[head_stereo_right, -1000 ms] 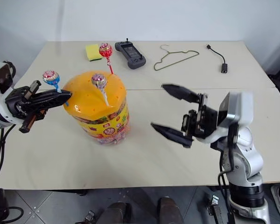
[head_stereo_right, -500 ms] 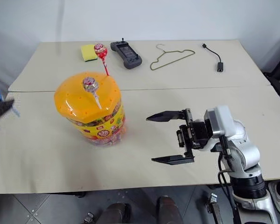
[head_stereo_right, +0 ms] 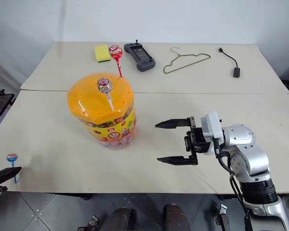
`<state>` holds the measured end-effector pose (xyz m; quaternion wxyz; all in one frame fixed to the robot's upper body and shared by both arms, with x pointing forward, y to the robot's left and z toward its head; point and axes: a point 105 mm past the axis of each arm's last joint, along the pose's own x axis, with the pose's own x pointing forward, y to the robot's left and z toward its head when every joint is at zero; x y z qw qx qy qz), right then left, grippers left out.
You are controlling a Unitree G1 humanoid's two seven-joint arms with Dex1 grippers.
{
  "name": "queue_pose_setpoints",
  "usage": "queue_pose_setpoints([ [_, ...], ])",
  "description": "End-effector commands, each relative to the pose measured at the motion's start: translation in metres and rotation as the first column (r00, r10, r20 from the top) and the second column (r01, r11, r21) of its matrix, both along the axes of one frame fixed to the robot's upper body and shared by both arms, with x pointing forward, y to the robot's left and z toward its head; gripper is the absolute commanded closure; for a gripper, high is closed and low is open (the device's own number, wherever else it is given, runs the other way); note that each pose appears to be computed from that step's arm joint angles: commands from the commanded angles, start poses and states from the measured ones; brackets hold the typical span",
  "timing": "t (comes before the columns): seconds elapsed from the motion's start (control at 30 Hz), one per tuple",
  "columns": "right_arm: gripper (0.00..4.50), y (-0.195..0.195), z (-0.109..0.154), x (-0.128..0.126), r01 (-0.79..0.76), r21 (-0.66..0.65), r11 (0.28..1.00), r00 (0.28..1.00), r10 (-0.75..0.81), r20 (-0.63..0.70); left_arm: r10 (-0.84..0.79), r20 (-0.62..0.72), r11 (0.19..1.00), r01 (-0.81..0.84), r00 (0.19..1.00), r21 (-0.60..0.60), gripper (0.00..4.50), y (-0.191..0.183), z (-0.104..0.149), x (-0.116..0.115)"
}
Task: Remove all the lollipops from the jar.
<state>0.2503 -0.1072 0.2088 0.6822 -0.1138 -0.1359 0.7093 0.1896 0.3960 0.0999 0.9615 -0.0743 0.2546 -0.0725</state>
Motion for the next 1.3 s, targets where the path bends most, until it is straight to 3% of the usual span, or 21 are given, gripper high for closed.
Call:
queue_pose_setpoints([
  [0.03, 0.00, 0.003, 0.011, -0.001, 0.016, 0.026, 1.000, 1.000, -0.016, 0.025, -0.035, 0.078, 0.999, 0.034, 0.996, 0.011, 3.00, 0.000, 0.004, 0.002],
  [0.17, 0.00, 0.010, 0.023, 0.001, 0.045, 0.082, 0.996, 0.999, -0.045, -0.008, -0.101, 0.206, 0.995, 0.097, 0.973, 0.028, 1.76, -0.006, 0.023, 0.007],
  [0.33, 0.00, 0.022, 0.040, 0.006, 0.077, 0.170, 0.982, 0.996, -0.067, -0.063, -0.241, 0.494, 0.966, 0.255, 0.835, 0.040, 0.20, -0.036, 0.086, 0.026],
  [0.5, 0.00, 0.032, 0.054, 0.022, 0.122, 0.197, 0.973, 0.992, -0.114, -0.049, -0.382, 0.715, 0.823, 0.568, 0.586, -0.027, 0.20, -0.107, 0.142, 0.020],
  [0.57, 0.00, 0.038, 0.057, 0.028, 0.159, 0.190, 0.969, 0.987, -0.151, -0.052, -0.414, 0.775, 0.779, 0.627, 0.478, 0.030, 0.20, -0.124, 0.157, 0.012],
  [0.67, 0.00, 0.056, 0.068, 0.033, 0.170, 0.202, 0.965, 0.985, -0.166, -0.038, -0.355, 0.856, 0.723, 0.691, 0.375, -0.003, 0.20, -0.132, 0.175, 0.006],
  [0.9, 0.00, 0.086, 0.083, 0.040, 0.184, 0.215, 0.959, 0.981, -0.194, 0.027, -0.324, 0.854, 0.750, 0.661, 0.408, -0.031, 0.20, -0.121, 0.163, 0.013],
  [1.03, 0.00, 0.102, 0.088, 0.023, 0.057, 0.219, 0.974, 0.991, -0.082, 0.105, -0.316, 0.855, 0.750, 0.660, 0.410, -0.039, 0.20, -0.115, 0.159, 0.018],
  [1.27, 0.00, 0.111, 0.085, 0.011, -0.050, 0.204, 0.978, 0.995, 0.031, 0.093, -0.340, 0.860, 0.713, 0.701, 0.380, -0.027, 0.20, -0.121, 0.160, 0.027],
  [1.3, 0.19, 0.112, 0.087, 0.012, -0.046, 0.212, 0.976, 0.995, 0.027, 0.091, -0.347, 0.859, 0.704, 0.710, 0.376, -0.026, 0.18, -0.122, 0.161, 0.027],
])
